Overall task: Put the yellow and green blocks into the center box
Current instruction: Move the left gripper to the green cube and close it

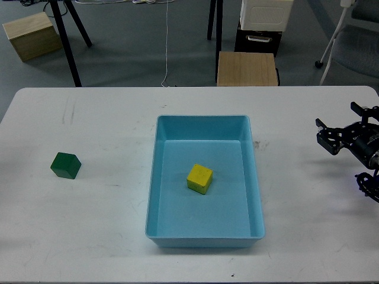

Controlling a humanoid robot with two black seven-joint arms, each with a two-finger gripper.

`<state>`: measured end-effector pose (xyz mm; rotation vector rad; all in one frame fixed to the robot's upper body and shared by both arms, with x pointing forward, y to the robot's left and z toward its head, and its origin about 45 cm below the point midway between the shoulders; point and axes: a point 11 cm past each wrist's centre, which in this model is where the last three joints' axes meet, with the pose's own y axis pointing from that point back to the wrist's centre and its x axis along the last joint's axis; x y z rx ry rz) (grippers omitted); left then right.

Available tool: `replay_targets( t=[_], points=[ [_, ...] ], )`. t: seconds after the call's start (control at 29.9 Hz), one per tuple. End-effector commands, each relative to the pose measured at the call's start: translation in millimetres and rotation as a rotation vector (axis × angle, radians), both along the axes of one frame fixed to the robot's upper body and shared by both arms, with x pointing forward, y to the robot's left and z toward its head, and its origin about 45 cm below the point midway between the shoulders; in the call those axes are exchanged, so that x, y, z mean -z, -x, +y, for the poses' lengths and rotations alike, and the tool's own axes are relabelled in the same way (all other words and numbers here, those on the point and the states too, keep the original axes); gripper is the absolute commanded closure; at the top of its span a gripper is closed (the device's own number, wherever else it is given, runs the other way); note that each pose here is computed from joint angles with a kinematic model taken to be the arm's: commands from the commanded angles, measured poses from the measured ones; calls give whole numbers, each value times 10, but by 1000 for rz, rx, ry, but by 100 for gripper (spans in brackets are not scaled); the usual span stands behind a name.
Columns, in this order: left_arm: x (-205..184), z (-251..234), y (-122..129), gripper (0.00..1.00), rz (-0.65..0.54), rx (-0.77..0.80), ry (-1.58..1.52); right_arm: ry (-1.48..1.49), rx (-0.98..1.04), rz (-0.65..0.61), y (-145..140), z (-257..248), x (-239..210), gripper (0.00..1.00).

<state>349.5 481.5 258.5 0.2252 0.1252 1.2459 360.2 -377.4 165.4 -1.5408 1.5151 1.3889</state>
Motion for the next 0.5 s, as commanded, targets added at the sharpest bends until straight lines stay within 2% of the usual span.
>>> replay_targets(
  t=[0.0,0.13,0.3,0.37,0.47],
  points=[
    [-99,-174,-14,1,-105,184,-269,19,-15,-7,0,3,-13,1],
    [-184,-312,-145,1,-205,382,-744,24,-17,-11,1,-5,-23,1],
    [-39,-475,-151,0,-361,498,-1156,27,-19,-9,5,-6,-21,1],
    [123,-511,-78,0,-368,545,-1211,28,-20,-9,6,-5,-21,1],
    [408,-542,74,0,-315,651,-1248,29,-19,-9,6,-12,-24,1]
  ],
)
